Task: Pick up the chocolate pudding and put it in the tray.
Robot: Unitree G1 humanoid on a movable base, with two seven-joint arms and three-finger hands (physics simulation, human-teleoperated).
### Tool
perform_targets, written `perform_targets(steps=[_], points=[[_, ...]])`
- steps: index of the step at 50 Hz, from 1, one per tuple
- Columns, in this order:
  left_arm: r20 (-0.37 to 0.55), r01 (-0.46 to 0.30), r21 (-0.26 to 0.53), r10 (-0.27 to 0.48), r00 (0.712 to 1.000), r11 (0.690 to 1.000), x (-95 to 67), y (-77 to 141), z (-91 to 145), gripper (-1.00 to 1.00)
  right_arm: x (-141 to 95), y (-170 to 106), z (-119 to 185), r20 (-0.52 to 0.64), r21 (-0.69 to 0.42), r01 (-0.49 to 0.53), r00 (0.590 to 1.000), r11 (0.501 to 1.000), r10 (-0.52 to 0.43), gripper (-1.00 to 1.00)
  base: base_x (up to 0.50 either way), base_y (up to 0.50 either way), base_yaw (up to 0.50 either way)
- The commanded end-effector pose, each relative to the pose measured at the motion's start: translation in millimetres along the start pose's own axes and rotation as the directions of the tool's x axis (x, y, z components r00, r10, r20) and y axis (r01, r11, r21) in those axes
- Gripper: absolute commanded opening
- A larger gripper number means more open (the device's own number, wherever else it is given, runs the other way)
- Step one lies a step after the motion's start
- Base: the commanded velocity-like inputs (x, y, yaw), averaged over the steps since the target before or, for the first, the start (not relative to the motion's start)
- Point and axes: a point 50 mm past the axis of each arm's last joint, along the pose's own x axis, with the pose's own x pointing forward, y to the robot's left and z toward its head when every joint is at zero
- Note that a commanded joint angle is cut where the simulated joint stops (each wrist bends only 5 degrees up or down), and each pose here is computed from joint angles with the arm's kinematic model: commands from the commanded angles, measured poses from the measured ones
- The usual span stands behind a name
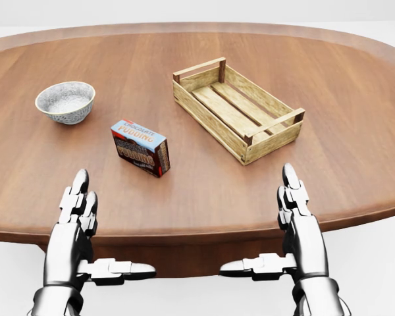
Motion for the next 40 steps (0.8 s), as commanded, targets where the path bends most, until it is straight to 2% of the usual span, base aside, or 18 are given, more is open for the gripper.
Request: perform_targets(steps=[1,4,11,28,40], points=[[0.001,-0.001,0.006,0.001,1.000,1.000,-1.4,7.0,-0.4,1.00,-4.0,-4.2,2.1,0.040,-0.066,-0.050,0.998,0.997,0.052,1.00,0.00,0.00,0.00],[0.003,-0.002,0.006,0.002,1.000,1.000,-2.0,7.3,-0.3,1.00,-5.1,-3.4,-0.5,0.013,-0.118,-0.032,0.999,0.992,0.034,1.00,0.00,0.00,0.00],[0.002,-0.003,0.010,0.003,1.000,1.000,-2.0,7.2,-0.1,1.00,-6.6,-5.9,1.3,0.028,-0.067,-0.030,0.999,0.997,0.032,1.00,0.00,0.00,0.00],[0.000,-0.005,0.014,0.005,1.000,1.000,-1.8,7.2,-1.0,1.00,-7.6,-6.0,4.5,0.059,-0.088,-0.019,0.998,0.996,0.024,1.00,0.00,0.00,0.00],[-0.002,-0.004,0.018,0.004,1.000,1.000,-1.8,6.7,-1.3,1.00,-7.7,-6.2,4.1,0.062,-0.084,-0.017,0.998,0.996,0.022,1.00,0.00,0.32,0.00]])
